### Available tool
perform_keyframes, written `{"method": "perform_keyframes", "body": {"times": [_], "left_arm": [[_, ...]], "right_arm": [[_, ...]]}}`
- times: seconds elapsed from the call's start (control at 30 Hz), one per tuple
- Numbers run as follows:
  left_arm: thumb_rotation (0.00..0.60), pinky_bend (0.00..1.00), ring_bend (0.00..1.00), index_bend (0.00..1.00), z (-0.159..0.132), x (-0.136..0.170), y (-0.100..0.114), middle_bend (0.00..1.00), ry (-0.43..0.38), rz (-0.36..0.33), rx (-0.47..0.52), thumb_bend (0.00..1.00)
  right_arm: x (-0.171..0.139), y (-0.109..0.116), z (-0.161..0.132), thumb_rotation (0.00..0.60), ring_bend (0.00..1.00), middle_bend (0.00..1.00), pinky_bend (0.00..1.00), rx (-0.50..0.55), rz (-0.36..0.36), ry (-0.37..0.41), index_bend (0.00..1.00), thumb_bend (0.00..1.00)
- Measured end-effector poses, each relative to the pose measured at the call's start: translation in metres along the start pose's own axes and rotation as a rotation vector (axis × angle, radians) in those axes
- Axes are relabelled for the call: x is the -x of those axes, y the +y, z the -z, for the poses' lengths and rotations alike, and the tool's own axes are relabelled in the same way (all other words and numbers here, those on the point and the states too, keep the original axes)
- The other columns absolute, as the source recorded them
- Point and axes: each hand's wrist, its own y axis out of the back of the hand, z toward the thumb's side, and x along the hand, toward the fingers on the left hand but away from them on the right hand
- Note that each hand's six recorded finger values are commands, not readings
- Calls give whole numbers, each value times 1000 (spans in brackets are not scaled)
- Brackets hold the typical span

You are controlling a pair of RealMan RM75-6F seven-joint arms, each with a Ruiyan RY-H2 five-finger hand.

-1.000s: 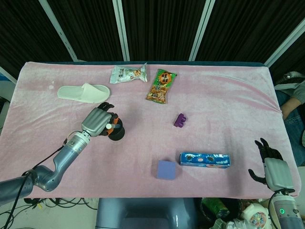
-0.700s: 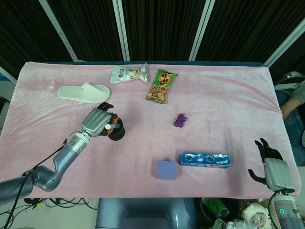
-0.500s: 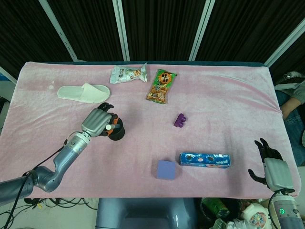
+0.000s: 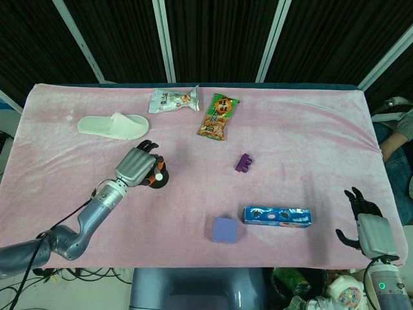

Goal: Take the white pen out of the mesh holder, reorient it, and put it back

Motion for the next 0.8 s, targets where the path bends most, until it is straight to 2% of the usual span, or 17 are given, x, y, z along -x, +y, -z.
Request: {"method": "perform_keyframes", "body": {"times": [0.2, 0.53, 0.8], "left_arm": [[600, 146, 159, 587, 2, 3, 9, 559, 1, -21, 7, 422], [600, 146, 159, 591, 4, 14, 36, 568, -4, -75, 40, 422], [600, 147, 159, 595, -1, 20, 60, 568, -11, -110, 142, 422]], "right_arm": [[0, 0, 0, 600, 158, 0, 155, -1, 0, -1, 0, 186], [0, 0, 0, 600, 158, 0, 158, -3, 1, -1, 0, 186], [-1, 0, 0, 600, 158, 0, 158, -3, 1, -1, 0, 186]]}}
